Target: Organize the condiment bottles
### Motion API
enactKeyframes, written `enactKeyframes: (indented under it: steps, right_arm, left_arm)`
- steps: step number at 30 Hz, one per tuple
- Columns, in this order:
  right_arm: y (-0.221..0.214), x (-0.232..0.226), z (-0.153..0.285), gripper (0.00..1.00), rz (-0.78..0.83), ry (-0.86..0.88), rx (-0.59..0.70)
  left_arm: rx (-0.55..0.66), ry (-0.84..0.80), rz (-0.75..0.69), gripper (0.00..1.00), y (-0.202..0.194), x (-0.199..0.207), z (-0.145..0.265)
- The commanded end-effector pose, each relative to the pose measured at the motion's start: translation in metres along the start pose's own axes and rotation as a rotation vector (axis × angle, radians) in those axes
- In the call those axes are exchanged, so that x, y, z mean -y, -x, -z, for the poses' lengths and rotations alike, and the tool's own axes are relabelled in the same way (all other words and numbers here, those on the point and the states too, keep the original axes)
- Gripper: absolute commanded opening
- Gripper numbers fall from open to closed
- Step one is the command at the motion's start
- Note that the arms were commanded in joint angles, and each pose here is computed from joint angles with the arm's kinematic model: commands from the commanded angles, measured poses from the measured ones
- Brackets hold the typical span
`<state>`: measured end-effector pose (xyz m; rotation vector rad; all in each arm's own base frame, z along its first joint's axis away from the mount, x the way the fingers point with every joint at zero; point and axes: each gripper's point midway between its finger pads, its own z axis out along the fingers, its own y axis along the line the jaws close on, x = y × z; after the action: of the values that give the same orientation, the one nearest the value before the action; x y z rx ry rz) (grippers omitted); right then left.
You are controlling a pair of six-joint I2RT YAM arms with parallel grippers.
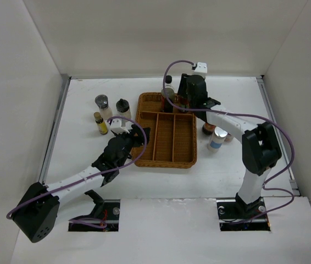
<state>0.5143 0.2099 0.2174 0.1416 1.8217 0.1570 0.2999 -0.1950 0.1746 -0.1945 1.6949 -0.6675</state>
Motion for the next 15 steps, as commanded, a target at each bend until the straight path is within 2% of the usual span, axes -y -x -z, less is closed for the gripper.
enactKeyframes:
  steps: [1, 5, 11, 12, 13, 14, 15]
  right_arm:
    - [0.048, -0.015, 0.016, 0.6, -0.074, 0.051, 0.13]
    - [0.066, -0.017, 0.037, 0.74, -0.087, 0.072, 0.162]
    - [0.084, 0.002, 0.079, 0.77, -0.101, 0.073, 0.198]
    - [0.082, 0.009, 0.088, 0.76, -0.107, 0.068, 0.198]
    - [0.078, 0.02, 0.095, 0.7, -0.107, 0.055, 0.19]
    - [0.073, 0.033, 0.101, 0.62, -0.103, 0.035, 0.177]
    - [0.066, 0.047, 0.108, 0.5, -0.098, 0.012, 0.155]
  left_arm:
    - [0.04, -0.029, 0.03, 0.7, 0.01, 0.005, 0.0]
    - [0.043, -0.043, 0.029, 0.7, 0.011, 0.009, 0.002]
    - [0.048, -0.044, 0.032, 0.7, 0.013, 0.009, 0.003]
    - [0.049, -0.039, 0.036, 0.7, 0.013, 0.007, 0.003]
    - [0.049, -0.037, 0.036, 0.7, 0.013, 0.007, 0.003]
    - [0.045, -0.035, 0.034, 0.7, 0.012, 0.006, 0.003]
    - [0.045, -0.038, 0.035, 0.7, 0.012, 0.007, 0.003]
